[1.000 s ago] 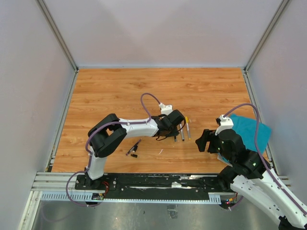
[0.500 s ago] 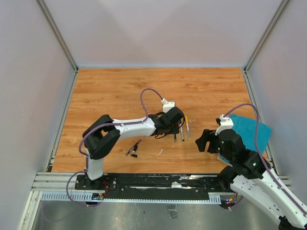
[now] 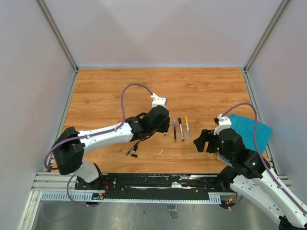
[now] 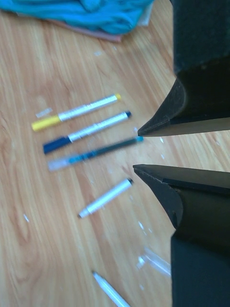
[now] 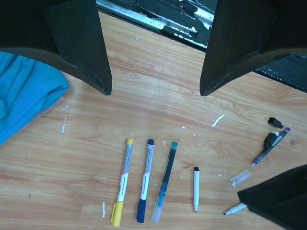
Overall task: Insert the pens into the pen caps
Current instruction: Place the pen at the center of the board, then pick up the pen from the center of the board.
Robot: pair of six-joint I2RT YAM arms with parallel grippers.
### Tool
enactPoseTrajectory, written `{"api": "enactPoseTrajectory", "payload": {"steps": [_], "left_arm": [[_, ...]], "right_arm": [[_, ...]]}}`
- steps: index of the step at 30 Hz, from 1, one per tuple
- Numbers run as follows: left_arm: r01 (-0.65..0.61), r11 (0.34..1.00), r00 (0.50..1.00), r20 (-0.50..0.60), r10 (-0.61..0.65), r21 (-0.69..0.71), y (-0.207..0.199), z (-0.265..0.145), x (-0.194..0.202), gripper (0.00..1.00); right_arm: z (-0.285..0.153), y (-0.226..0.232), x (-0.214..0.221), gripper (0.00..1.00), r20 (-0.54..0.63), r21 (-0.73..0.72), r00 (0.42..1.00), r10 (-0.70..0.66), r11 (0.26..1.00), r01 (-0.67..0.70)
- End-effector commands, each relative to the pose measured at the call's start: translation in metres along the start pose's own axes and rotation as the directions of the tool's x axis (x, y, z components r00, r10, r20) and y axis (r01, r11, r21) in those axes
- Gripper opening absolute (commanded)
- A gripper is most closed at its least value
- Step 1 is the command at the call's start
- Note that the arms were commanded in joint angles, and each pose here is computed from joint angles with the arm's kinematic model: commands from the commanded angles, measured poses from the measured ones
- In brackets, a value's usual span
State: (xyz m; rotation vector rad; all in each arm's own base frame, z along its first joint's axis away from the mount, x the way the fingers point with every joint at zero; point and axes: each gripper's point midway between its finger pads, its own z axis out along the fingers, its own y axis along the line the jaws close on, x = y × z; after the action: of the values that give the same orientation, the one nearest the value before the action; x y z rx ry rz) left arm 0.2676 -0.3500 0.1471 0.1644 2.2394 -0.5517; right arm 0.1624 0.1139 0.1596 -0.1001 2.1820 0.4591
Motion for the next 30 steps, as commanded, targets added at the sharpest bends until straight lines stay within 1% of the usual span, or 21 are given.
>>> {"api": "enactPoseTrajectory", "payload": {"steps": [1, 6, 8, 10, 12, 13, 15, 17, 18, 21, 23, 25, 30], "left_arm": [[-0.079, 0.995, 0.996, 0.039, 0.081, -0.056, 0.035, -0.025, 0.002, 0.35], [-0.115, 0.992, 0.99, 0.077, 0.119, -0.053, 0.053, -0.05, 0.003, 0.36], [-0.114, 0.991, 0.99, 0.073, 0.119, -0.067, 0.059, -0.055, 0.003, 0.41], [-0.112, 0.988, 0.992, 0.051, 0.118, -0.109, 0.068, -0.059, 0.003, 0.41], [-0.169, 0.981, 0.985, 0.016, 0.171, -0.092, 0.067, -0.06, 0.008, 0.4], [-0.176, 0.978, 0.984, 0.007, 0.178, -0.111, 0.071, -0.06, 0.01, 0.41], [-0.168, 0.972, 0.986, -0.008, 0.168, -0.163, 0.083, -0.06, 0.013, 0.43], [-0.177, 0.968, 0.984, -0.043, 0.172, -0.176, 0.089, -0.059, 0.022, 0.43], [-0.185, 0.967, 0.982, -0.072, 0.175, -0.176, 0.091, -0.059, 0.027, 0.43], [-0.211, 0.962, 0.97, -0.158, 0.184, -0.172, 0.098, -0.059, 0.043, 0.4], [-0.222, 0.96, 0.963, -0.192, 0.189, -0.171, 0.104, -0.058, 0.053, 0.38], [-0.215, 0.961, 0.959, -0.225, 0.174, -0.173, 0.112, -0.058, 0.064, 0.38], [-0.211, 0.963, 0.955, -0.245, 0.166, -0.17, 0.128, -0.063, 0.069, 0.4]], "right_arm": [[0.003, 0.007, -0.005, 0.74, 0.025, -0.047, 0.999, -0.026, 0.999, 0.027], [0.007, 0.014, -0.006, 0.74, 0.026, -0.074, 0.999, -0.027, 0.997, 0.029], [0.009, 0.014, -0.006, 0.74, 0.022, -0.075, 0.999, -0.029, 0.997, 0.031], [0.012, 0.016, -0.005, 0.75, 0.015, -0.079, 0.999, -0.041, 0.996, 0.042], [0.015, 0.017, -0.006, 0.75, 0.01, -0.08, 0.998, -0.055, 0.995, 0.056], [0.017, 0.017, -0.007, 0.76, 0.005, -0.071, 0.998, -0.058, 0.996, 0.058], [0.02, 0.014, -0.009, 0.79, -0.01, -0.036, 0.999, -0.038, 0.999, 0.038], [0.022, 0.011, -0.007, 0.8, -0.039, 0.003, 0.999, -0.012, 1.0, 0.012], [0.023, 0.013, -0.006, 0.81, -0.053, -0.001, 0.998, -0.017, 1.0, 0.017], [0.028, 0.018, -0.001, 0.88, -0.083, -0.024, 0.996, -0.024, 0.999, 0.023], [0.031, 0.022, 0.002, 0.89, -0.096, -0.046, 0.995, -0.032, 0.999, 0.027], [0.032, 0.028, 0.005, 0.89, -0.108, -0.086, 0.992, -0.061, 0.995, 0.052], [0.032, 0.041, 0.013, 0.9, -0.15, -0.175, 0.983, -0.11, 0.981, 0.083]]}}
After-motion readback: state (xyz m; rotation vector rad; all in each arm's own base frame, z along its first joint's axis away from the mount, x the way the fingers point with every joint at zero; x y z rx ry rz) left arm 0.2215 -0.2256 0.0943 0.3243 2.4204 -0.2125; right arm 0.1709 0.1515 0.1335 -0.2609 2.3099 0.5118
